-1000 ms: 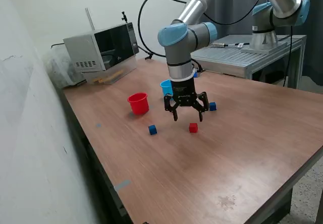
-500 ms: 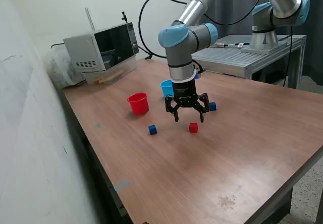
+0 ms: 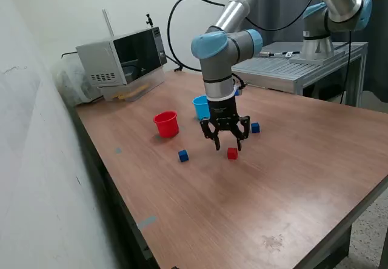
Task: Place red objects in the red bin, and blue objects in the blue bin.
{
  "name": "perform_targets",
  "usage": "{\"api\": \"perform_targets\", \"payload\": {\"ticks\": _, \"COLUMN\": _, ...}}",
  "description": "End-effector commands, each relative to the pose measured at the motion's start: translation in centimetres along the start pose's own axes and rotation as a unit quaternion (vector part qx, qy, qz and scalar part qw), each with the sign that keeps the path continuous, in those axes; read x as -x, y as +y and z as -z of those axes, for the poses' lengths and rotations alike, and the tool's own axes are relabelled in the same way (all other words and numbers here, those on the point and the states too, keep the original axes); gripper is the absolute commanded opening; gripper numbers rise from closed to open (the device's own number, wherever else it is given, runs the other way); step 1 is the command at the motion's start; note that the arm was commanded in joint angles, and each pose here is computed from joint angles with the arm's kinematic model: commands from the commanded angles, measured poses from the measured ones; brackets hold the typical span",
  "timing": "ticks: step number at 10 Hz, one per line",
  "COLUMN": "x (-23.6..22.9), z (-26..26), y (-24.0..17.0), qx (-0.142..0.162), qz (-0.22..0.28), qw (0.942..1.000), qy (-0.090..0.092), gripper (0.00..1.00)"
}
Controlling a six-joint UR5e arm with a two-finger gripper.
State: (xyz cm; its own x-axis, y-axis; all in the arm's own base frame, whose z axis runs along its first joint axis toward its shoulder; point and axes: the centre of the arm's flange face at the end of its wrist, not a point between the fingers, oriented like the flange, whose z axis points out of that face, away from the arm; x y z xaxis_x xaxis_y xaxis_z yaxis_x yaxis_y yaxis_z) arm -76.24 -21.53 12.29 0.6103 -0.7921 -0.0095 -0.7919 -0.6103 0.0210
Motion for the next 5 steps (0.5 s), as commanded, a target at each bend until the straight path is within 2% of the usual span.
{"api": "perform_targets", "payload": {"ticks": 1, "x": -2.13, "z": -0.10, "y": 0.83, "qx": 0.004, "qz": 0.014, "qw": 0.9999, "qy": -0.003, "gripper": 0.00}}
{"api": "perform_targets", "payload": {"ticks": 5, "x": -1.64, "z": -0.02, "y": 0.68, "qx": 0.001, "qz": 0.012, "qw": 0.9999, "qy": -0.010, "gripper": 0.00}}
